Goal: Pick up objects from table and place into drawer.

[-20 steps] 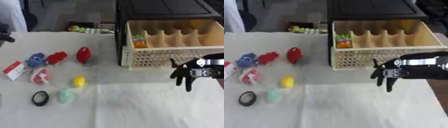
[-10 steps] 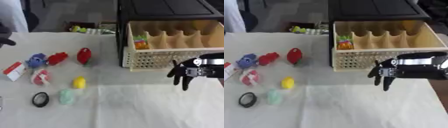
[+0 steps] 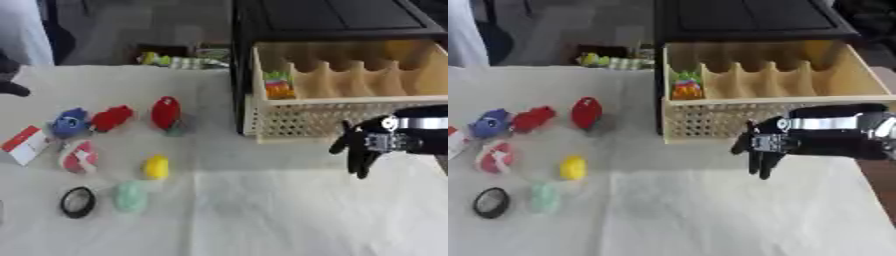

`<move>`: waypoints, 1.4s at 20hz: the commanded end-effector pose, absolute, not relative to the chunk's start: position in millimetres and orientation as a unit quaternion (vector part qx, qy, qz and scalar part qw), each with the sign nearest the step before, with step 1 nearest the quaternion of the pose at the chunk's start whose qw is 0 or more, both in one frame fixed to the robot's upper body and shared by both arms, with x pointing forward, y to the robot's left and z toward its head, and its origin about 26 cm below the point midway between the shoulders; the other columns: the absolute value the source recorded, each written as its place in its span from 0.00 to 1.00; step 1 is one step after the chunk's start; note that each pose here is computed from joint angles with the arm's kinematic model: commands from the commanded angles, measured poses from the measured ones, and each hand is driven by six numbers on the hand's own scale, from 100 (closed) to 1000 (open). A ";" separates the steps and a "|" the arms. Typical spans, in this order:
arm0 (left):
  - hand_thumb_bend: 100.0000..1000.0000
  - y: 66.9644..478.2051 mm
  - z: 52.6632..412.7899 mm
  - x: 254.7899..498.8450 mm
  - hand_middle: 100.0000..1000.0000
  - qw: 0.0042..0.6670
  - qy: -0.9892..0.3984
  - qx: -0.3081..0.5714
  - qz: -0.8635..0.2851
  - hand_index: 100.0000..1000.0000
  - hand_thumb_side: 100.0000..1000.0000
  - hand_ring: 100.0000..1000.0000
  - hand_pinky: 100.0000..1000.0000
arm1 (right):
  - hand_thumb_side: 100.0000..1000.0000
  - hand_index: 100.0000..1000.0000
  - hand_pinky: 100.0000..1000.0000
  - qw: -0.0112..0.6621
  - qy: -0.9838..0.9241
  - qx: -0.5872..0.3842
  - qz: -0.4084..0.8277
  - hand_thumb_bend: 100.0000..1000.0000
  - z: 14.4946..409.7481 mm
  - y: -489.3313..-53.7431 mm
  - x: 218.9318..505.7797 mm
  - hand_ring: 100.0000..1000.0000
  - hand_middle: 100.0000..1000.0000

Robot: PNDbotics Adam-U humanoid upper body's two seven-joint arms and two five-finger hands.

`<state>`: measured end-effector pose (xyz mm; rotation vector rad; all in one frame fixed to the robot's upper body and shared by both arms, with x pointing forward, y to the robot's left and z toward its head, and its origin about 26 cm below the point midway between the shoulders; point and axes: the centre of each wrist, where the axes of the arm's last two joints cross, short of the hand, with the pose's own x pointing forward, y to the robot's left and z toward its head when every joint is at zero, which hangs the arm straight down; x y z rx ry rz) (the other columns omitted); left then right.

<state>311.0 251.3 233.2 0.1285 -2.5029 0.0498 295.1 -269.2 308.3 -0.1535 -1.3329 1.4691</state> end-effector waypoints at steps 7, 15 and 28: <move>0.00 252.4 238.8 307.6 0.65 0.299 -0.953 0.050 0.020 0.85 0.96 0.58 0.42 | 1.00 0.87 0.82 0.527 -0.582 -0.106 0.610 0.00 320.5 -272.5 299.4 0.66 0.71; 0.00 250.7 238.6 307.9 0.65 0.301 -0.952 0.045 0.022 0.85 0.96 0.58 0.42 | 1.00 0.86 0.82 0.520 -0.593 -0.129 0.601 0.00 322.6 -276.1 308.9 0.66 0.72; 0.00 248.3 237.7 308.1 0.66 0.303 -0.952 0.040 0.023 0.84 0.96 0.59 0.42 | 1.00 0.86 0.82 0.511 -0.617 -0.160 0.576 0.00 326.5 -282.8 332.8 0.67 0.71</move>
